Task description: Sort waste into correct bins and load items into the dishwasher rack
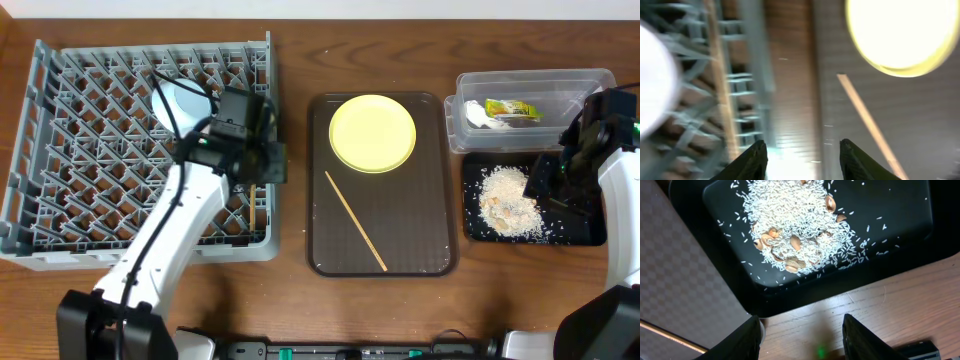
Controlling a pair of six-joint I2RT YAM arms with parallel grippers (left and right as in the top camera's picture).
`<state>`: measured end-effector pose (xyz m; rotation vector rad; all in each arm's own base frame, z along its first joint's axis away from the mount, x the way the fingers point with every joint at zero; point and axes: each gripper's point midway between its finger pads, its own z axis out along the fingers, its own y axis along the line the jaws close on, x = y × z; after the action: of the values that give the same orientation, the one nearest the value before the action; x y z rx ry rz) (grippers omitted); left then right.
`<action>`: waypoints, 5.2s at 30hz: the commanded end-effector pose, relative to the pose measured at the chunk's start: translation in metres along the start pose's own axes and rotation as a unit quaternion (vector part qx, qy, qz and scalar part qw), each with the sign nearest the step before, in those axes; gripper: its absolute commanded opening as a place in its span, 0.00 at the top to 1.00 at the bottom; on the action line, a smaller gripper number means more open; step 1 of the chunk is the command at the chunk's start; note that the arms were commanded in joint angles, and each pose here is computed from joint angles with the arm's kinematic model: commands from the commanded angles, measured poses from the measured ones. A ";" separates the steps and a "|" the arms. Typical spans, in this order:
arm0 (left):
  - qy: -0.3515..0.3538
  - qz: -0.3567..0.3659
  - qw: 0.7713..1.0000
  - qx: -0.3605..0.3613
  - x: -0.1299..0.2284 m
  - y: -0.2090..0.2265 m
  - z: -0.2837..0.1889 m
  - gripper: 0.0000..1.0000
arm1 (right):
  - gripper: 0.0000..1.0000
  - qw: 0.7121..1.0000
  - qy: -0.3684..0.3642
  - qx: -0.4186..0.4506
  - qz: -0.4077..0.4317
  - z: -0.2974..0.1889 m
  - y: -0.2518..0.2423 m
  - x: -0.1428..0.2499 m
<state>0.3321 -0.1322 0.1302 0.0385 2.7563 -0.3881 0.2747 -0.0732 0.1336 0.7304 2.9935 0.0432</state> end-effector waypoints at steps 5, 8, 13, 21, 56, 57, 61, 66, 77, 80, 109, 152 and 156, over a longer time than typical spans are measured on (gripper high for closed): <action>0.023 -0.088 0.995 0.038 0.017 -0.064 0.015 0.37 | 0.49 1.000 -0.012 -0.016 -0.001 -0.007 0.003 -0.002; 0.056 -0.132 0.989 0.027 0.037 -0.080 0.033 0.36 | 0.50 1.000 -0.011 -0.015 -0.001 -0.007 0.003 -0.001; 0.107 -0.159 0.982 -0.003 0.067 -0.091 0.066 0.36 | 0.49 1.000 -0.010 -0.016 -0.001 -0.007 0.003 -0.001; 0.148 -0.129 0.980 -0.026 0.100 -0.104 0.121 0.36 | 0.49 1.000 -0.010 -0.017 -0.004 -0.007 0.003 -0.001; 0.141 -0.058 0.980 -0.128 0.135 -0.088 0.143 0.87 | 0.49 1.000 -0.009 -0.017 -0.005 -0.007 0.003 -0.001; 0.141 -0.055 0.980 -0.127 0.134 -0.088 0.143 0.89 | 0.49 1.000 -0.009 -0.017 -0.008 -0.007 0.003 -0.001; 0.129 -0.049 0.982 -0.127 0.122 -0.082 0.139 0.94 | 0.49 1.000 -0.009 -0.017 -0.008 -0.007 0.003 -0.001; 0.115 -0.062 0.983 -0.126 0.104 -0.071 0.123 0.94 | 0.49 1.000 -0.009 -0.017 -0.008 -0.007 0.003 -0.001; 0.003 0.058 0.997 -0.048 0.026 -0.065 0.036 0.94 | 0.49 1.000 -0.010 -0.017 -0.008 -0.007 0.003 -0.001; -0.038 0.042 0.998 -0.042 0.005 -0.051 0.008 0.94 | 0.49 1.000 -0.010 -0.017 -0.008 -0.007 0.003 -0.001; -0.031 0.051 0.992 -0.109 -0.029 0.049 0.008 0.56 | 0.48 1.000 -0.010 -0.017 -0.008 -0.007 0.003 -0.001; -0.030 0.414 0.910 0.007 -0.004 -0.186 0.154 0.38 | 0.39 0.999 -0.012 -0.029 -0.008 -0.007 0.008 -0.002; -0.027 0.413 0.910 0.005 -0.003 -0.184 0.166 0.38 | 0.38 0.999 -0.012 -0.029 -0.008 -0.007 0.008 -0.002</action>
<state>0.3732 -0.3551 0.0380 1.1167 2.3916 -0.1757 0.2794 -0.0663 0.1343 0.7066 2.9839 0.1118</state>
